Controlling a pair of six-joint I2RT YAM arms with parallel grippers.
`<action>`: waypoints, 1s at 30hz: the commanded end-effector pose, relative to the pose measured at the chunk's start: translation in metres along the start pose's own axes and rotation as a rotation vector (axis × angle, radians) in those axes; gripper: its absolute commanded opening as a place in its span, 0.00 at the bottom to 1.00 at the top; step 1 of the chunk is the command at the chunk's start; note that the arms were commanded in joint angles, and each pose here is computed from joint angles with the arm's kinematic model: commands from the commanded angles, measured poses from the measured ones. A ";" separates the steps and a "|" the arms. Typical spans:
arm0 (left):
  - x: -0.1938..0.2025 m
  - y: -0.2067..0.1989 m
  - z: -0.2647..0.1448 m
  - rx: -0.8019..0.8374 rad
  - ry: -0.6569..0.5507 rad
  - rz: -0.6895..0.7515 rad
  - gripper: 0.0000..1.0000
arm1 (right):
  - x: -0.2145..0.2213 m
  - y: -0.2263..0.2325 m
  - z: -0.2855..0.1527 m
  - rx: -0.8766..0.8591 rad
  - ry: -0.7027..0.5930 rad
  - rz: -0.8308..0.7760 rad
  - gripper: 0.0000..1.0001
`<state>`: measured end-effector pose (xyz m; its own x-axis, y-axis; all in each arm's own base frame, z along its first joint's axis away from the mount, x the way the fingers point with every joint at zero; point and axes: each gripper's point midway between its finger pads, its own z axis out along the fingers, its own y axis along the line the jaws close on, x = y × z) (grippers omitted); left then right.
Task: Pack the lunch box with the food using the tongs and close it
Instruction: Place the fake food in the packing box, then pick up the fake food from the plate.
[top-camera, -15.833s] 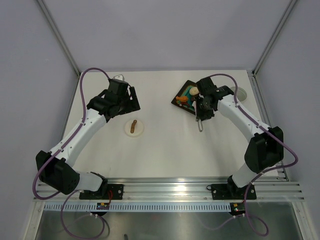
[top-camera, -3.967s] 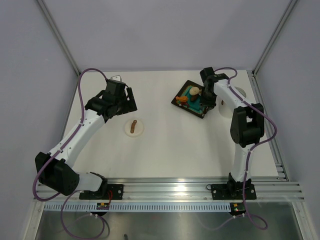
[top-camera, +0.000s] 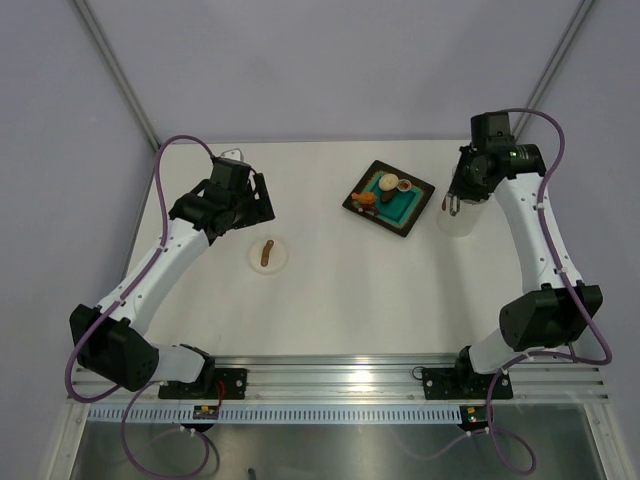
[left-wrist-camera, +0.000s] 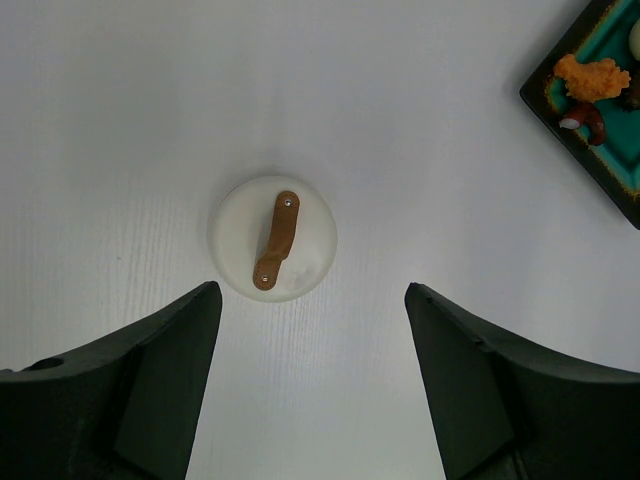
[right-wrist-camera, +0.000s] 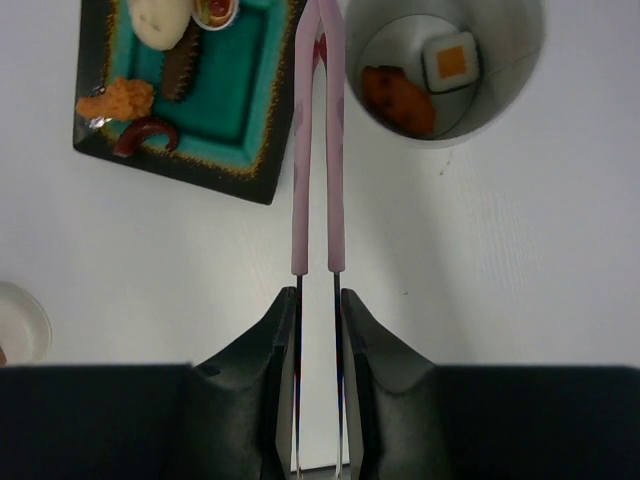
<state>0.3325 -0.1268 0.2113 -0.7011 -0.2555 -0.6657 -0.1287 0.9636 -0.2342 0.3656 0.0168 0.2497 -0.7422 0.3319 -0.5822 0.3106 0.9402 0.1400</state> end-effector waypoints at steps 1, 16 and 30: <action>-0.018 -0.008 -0.003 0.029 -0.054 -0.010 0.78 | 0.005 0.042 -0.018 -0.125 -0.014 -0.075 0.13; -0.014 -0.007 -0.004 0.033 -0.045 -0.012 0.78 | 0.061 0.094 0.067 -0.188 0.220 -0.182 0.16; -0.009 -0.004 0.001 0.018 -0.033 -0.005 0.78 | 0.070 0.092 0.123 -0.109 0.282 -0.191 0.32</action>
<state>0.3324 -0.1269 0.2110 -0.7019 -0.2553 -0.6650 -0.1284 0.9636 -0.2343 0.3930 0.1155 0.1113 -0.9436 0.1467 -0.2968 0.1107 0.9847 0.1347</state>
